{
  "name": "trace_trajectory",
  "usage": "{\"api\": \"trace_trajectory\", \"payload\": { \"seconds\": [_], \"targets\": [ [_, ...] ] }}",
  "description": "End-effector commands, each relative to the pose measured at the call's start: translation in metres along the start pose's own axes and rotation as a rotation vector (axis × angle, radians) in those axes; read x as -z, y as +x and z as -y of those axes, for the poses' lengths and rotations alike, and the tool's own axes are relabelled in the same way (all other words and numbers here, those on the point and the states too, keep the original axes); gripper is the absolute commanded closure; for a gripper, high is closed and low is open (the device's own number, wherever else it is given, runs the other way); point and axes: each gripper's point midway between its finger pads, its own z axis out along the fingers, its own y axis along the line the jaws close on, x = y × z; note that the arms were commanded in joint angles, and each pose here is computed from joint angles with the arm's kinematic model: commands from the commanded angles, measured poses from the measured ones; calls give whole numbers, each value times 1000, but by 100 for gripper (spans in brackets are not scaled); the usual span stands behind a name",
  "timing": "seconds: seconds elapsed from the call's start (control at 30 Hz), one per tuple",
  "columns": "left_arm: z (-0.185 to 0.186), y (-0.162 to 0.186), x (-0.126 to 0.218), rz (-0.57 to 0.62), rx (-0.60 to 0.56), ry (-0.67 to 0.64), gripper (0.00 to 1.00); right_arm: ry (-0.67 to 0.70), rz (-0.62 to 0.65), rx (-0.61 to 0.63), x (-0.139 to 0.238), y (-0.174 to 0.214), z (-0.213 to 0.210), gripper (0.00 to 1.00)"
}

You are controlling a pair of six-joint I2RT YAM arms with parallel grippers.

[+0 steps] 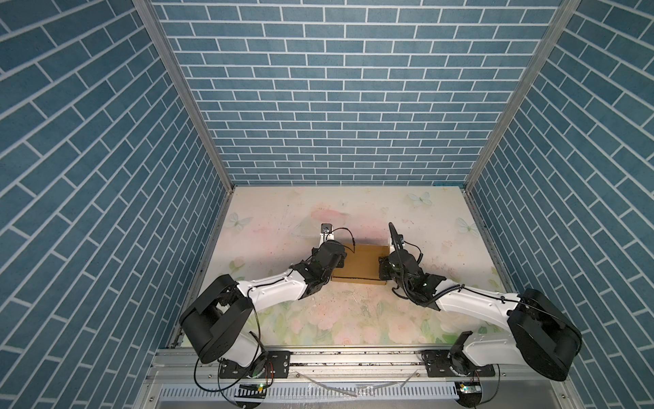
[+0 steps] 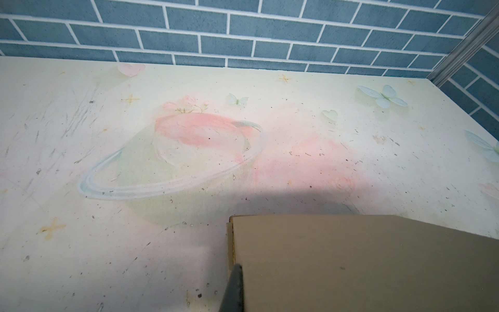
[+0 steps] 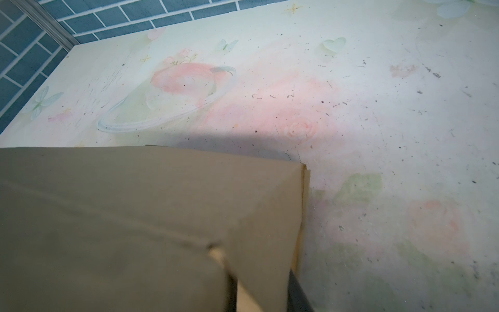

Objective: Fold the paper box

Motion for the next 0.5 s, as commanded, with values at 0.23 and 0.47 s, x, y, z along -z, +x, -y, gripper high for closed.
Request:
{"api": "trace_trajectory", "payload": {
  "seconds": [0.23, 0.47],
  "targets": [
    [-1, 37, 3, -114, -63, 24, 93, 14, 11, -14, 7, -3, 3, 64],
    [1, 35, 3, -109, -73, 36, 93, 36, 13, -7, 5, -8, 5, 62]
  ]
}}
